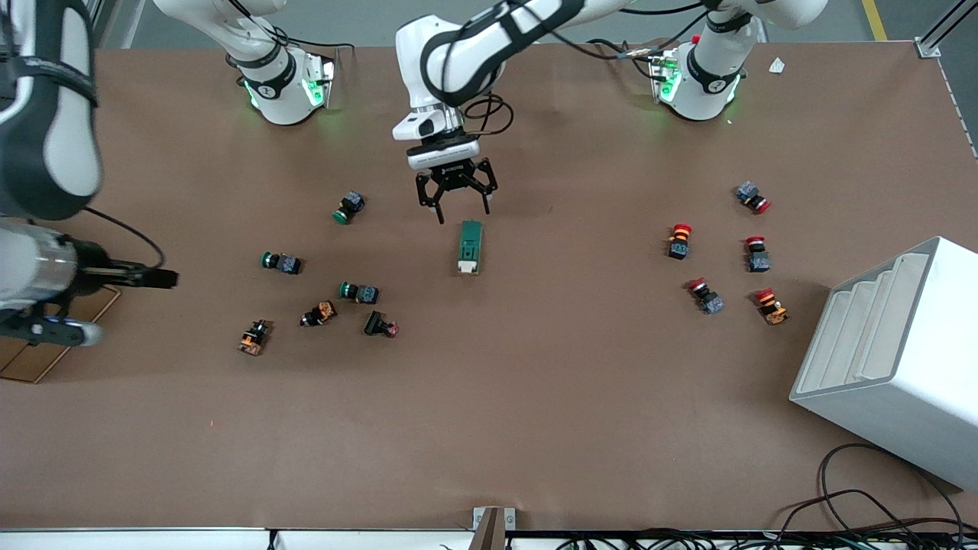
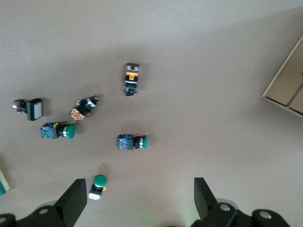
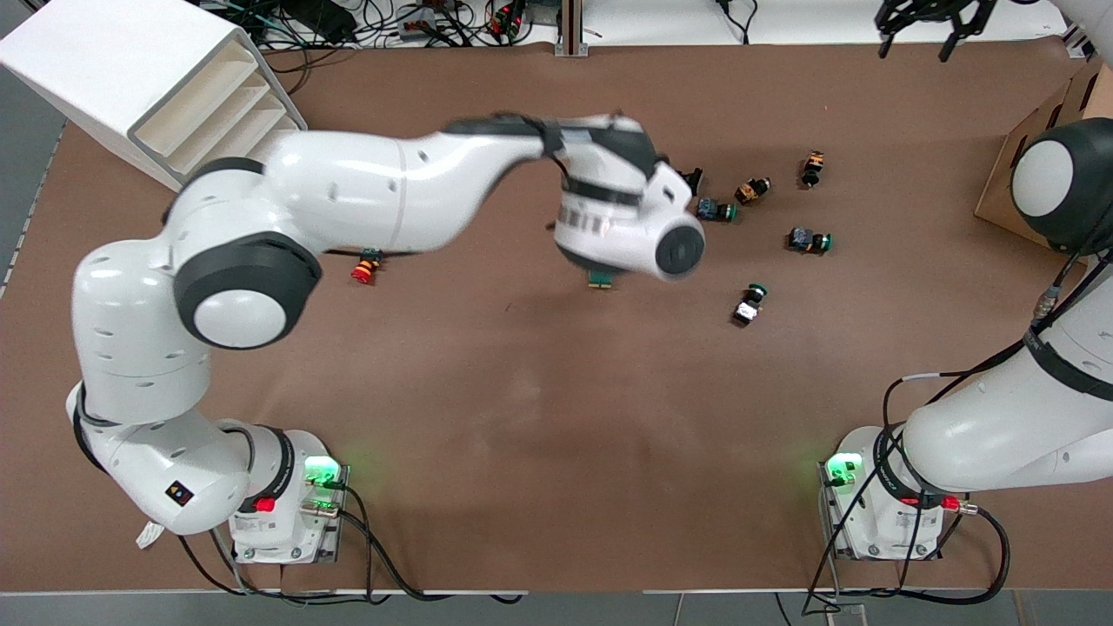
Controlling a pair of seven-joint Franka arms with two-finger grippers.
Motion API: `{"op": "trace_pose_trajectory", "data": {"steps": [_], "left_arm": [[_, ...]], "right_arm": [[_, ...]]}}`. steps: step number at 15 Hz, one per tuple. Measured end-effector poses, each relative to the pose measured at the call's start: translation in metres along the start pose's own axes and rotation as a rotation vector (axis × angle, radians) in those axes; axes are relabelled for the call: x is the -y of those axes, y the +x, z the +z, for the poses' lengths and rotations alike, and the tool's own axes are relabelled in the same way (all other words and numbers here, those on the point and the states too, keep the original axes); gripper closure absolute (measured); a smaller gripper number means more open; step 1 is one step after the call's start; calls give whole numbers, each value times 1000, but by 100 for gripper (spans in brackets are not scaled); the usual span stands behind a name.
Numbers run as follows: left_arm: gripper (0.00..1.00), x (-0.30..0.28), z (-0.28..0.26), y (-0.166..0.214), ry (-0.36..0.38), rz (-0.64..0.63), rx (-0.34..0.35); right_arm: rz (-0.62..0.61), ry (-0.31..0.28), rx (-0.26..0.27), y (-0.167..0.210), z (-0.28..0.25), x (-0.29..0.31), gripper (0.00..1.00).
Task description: Close load switch with both arms
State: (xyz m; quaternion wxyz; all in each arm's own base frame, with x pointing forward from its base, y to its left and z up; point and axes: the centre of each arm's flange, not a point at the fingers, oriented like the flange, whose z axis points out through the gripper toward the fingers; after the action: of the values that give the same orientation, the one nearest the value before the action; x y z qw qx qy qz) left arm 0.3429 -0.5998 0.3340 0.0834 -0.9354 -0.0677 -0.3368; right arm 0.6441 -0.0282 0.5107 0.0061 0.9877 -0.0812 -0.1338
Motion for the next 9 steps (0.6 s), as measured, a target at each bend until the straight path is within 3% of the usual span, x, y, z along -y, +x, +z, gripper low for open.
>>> {"op": "trace_pose_trajectory", "data": {"steps": [4,9], "left_arm": [[0,46,-7,132,5,-71,146],[0,138,-9,259,-38,-148,307]], "right_arm": [[4,12,-13,2,-9,-36,0],[-6,2,-19,2,-12,-38,0]]}}
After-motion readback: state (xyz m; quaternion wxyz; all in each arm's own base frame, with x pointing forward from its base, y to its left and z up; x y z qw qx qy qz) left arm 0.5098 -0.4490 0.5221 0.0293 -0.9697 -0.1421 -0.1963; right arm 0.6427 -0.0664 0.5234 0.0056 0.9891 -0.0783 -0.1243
